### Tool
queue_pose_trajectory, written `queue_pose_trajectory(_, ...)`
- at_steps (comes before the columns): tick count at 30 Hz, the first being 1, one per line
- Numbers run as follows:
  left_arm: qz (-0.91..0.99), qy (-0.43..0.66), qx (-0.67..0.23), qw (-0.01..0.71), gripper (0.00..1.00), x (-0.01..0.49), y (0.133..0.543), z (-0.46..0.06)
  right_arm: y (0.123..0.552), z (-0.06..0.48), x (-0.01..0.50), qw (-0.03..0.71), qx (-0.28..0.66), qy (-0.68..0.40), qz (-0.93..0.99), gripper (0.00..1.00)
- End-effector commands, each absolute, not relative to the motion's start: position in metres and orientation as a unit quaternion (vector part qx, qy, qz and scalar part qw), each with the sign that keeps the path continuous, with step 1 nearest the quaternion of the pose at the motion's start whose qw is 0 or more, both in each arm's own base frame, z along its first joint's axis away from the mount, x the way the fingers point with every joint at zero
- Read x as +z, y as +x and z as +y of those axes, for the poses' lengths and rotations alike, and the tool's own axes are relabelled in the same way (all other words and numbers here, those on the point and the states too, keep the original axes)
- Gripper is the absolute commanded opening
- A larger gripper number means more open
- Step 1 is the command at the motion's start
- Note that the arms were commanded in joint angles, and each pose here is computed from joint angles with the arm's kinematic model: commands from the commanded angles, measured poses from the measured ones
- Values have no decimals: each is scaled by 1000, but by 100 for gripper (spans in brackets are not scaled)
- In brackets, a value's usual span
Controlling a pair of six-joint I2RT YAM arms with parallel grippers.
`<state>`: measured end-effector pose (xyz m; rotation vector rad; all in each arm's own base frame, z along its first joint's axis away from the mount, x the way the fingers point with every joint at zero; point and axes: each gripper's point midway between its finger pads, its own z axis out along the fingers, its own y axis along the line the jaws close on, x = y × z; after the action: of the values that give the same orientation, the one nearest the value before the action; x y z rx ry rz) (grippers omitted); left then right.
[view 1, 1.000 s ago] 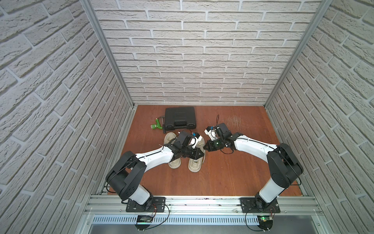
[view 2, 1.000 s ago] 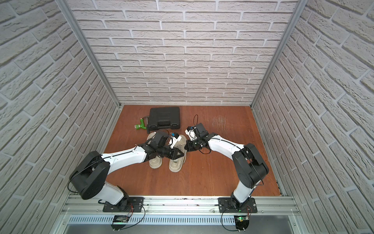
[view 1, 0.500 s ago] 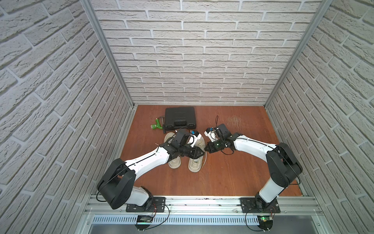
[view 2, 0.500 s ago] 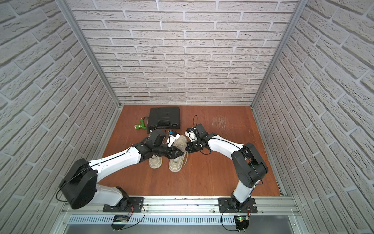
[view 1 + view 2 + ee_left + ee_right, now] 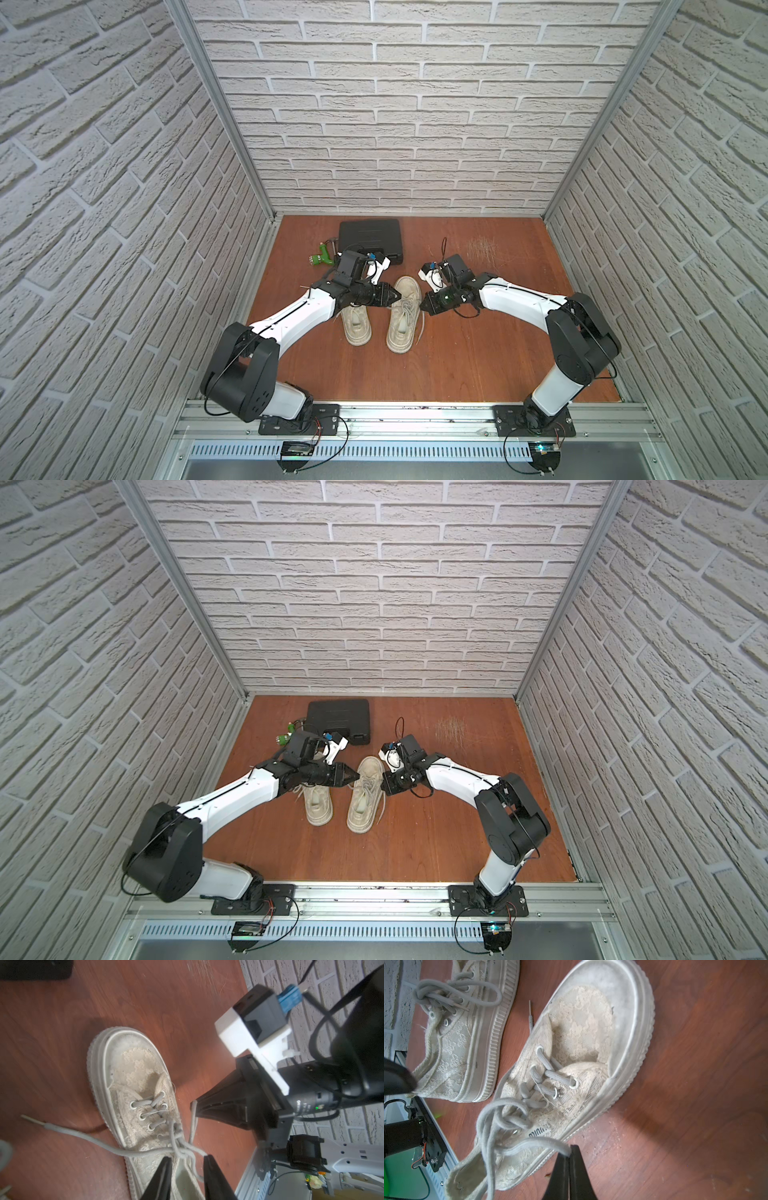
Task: Tie the shoes
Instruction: Cross the shoelace with the shoelace.
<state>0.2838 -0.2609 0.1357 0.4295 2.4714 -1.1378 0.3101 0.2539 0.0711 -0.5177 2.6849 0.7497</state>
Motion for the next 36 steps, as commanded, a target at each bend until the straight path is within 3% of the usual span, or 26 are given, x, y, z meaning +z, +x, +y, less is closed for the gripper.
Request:
queue_pose_trajectory(1, 864, 158, -441, 187, 32, 142, 288, -274, 314, 260, 78, 162, 261, -196, 931, 3)
queue_pose_trajectory(17, 869, 155, -443, 157, 31, 115, 291, -290, 312, 263, 79, 161, 259, -201, 931, 3)
queue_pose_trajectory(36, 869, 176, -436, 155, 1, 118, 287, -301, 308, 266, 90, 162, 252, -216, 929, 3)
